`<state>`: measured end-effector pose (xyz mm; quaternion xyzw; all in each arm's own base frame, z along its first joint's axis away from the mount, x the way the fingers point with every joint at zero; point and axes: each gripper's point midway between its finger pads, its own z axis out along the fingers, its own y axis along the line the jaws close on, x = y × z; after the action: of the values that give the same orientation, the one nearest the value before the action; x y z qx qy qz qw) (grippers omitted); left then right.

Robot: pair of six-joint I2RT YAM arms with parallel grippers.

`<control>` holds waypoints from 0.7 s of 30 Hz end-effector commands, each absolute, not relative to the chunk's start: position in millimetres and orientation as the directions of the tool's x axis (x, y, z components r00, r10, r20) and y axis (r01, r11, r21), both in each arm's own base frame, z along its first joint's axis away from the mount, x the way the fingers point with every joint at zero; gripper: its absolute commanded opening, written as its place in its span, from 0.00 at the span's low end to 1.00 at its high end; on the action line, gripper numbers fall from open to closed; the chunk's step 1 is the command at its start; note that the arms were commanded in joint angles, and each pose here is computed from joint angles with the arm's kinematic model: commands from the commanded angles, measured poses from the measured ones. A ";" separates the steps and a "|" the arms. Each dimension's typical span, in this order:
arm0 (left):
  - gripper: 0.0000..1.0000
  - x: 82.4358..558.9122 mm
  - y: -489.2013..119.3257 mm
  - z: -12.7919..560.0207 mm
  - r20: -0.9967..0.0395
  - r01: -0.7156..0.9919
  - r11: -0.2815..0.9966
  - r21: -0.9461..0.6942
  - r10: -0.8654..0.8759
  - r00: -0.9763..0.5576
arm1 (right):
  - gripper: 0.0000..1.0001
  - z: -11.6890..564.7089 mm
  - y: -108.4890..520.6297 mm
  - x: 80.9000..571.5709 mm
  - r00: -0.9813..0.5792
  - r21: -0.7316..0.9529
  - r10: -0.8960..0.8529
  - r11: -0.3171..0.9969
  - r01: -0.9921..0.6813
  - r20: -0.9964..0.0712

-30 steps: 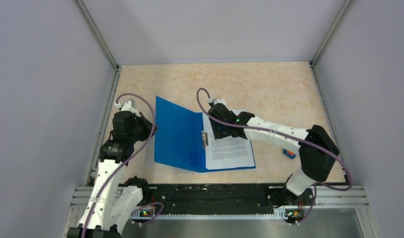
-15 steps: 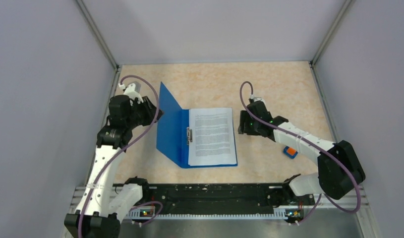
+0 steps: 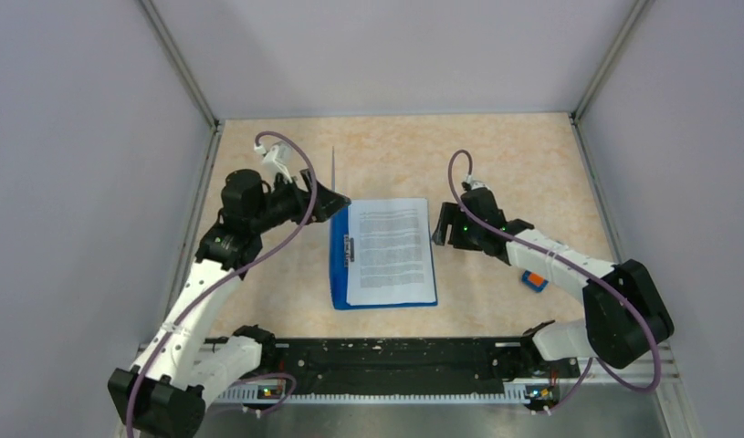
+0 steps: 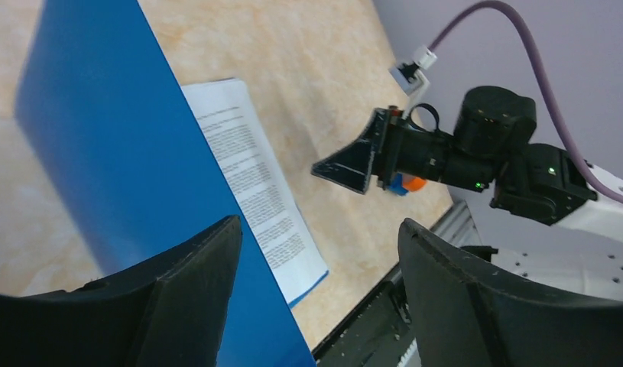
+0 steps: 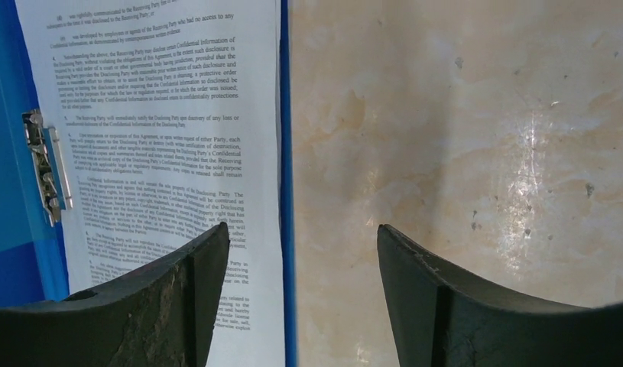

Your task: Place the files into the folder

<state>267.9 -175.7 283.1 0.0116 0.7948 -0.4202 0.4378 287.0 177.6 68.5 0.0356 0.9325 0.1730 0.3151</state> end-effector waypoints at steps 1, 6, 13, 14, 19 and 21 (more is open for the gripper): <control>0.83 268.2 -215.2 290.7 -0.707 0.485 0.542 -0.687 -0.342 -0.619 | 0.71 95.7 178.0 299.4 -0.727 0.393 0.246 0.919 -0.035 -0.640; 0.87 272.1 -250.7 266.0 -0.671 0.489 0.489 -0.723 -0.328 -0.665 | 0.75 112.8 166.0 299.2 -0.679 0.387 0.284 0.922 0.000 -0.677; 0.88 280.4 -274.8 221.4 -0.642 0.444 0.523 -0.728 -0.289 -0.710 | 0.87 149.7 140.4 295.0 -0.571 0.383 0.345 0.922 0.057 -0.745; 0.88 281.6 -276.8 213.1 -0.634 0.434 0.532 -0.728 -0.281 -0.720 | 0.88 154.9 136.8 294.5 -0.555 0.383 0.352 0.922 0.065 -0.753; 0.88 284.2 -286.3 171.4 -0.591 0.379 0.573 -0.726 -0.239 -0.771 | 0.92 174.6 126.1 290.3 -0.505 0.385 0.368 0.920 0.075 -0.781; 0.88 285.7 -289.0 152.3 -0.574 0.356 0.596 -0.720 -0.221 -0.788 | 0.93 178.6 124.6 288.6 -0.496 0.388 0.371 0.919 0.073 -0.785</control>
<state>277.8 -281.8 171.6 0.0389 0.8300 -0.4581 0.3159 288.3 136.0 162.5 0.1134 0.8638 0.1650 0.4624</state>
